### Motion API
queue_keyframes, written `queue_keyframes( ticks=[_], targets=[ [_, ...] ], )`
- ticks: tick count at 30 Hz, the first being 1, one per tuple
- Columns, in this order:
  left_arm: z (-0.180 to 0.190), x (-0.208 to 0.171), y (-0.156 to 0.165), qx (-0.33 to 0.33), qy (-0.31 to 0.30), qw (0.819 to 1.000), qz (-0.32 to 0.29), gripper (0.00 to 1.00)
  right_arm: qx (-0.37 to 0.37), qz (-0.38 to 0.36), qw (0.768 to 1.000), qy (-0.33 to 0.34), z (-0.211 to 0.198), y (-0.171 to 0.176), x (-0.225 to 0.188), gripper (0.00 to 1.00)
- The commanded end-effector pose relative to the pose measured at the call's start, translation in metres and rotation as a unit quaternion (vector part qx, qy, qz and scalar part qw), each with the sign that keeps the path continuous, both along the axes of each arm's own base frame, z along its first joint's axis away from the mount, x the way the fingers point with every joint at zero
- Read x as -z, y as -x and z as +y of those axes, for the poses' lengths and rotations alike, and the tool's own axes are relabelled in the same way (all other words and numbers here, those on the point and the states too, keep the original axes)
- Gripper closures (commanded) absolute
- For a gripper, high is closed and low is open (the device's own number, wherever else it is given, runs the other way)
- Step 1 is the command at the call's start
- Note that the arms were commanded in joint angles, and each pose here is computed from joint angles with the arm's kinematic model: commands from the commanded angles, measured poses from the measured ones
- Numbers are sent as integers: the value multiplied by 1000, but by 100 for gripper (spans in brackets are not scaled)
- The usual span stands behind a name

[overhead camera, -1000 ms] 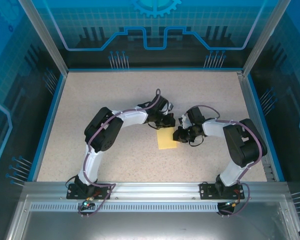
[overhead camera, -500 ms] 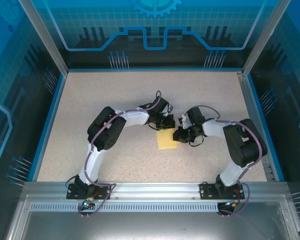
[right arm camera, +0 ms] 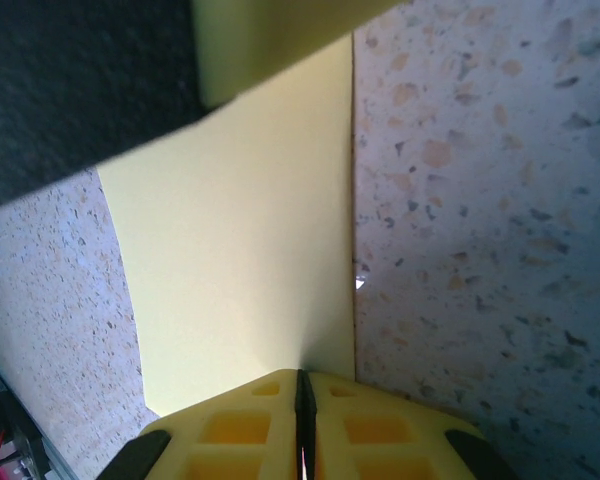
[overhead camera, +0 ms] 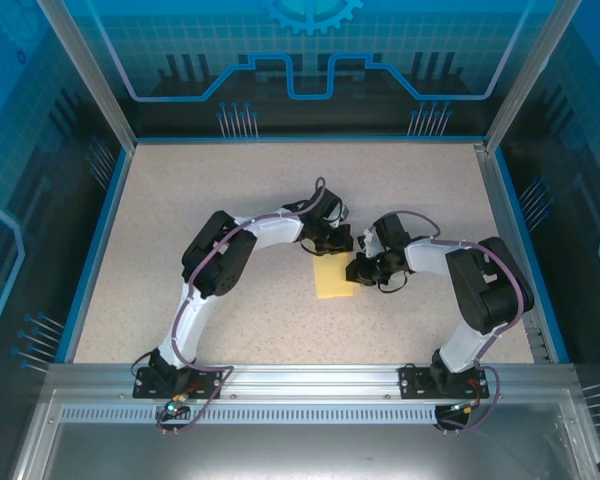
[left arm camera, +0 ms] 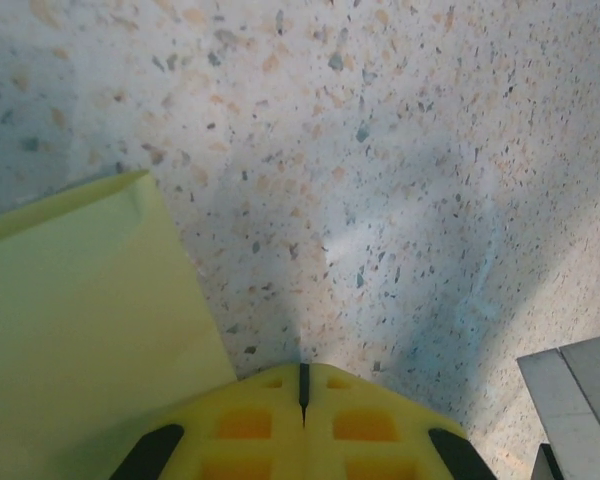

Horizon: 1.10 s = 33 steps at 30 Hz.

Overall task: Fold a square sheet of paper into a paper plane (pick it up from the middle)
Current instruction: First fold in half a square sheet of paper at the center of the table, then move the square sheet of paper to the center of the table.

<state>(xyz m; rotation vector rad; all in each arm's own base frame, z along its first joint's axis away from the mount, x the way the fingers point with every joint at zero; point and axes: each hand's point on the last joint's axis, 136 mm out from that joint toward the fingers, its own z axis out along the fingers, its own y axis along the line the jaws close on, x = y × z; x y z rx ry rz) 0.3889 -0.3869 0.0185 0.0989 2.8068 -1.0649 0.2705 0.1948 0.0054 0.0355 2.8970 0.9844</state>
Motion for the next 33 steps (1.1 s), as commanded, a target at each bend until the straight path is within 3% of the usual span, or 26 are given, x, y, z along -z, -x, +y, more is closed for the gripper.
queue_keyframes(
  ticks=[1,27,33],
  targets=[
    [24,15,-38,-31,-34,998,-33,98,2,129,987,95,-32,63,46,89],
    [65,24,-97,-60,-27,995,-80,98,1,127,987,99,-33,62,46,90],
    [64,1,-114,-63,-17,993,-103,96,-5,117,989,94,-29,60,41,90]
  ],
)
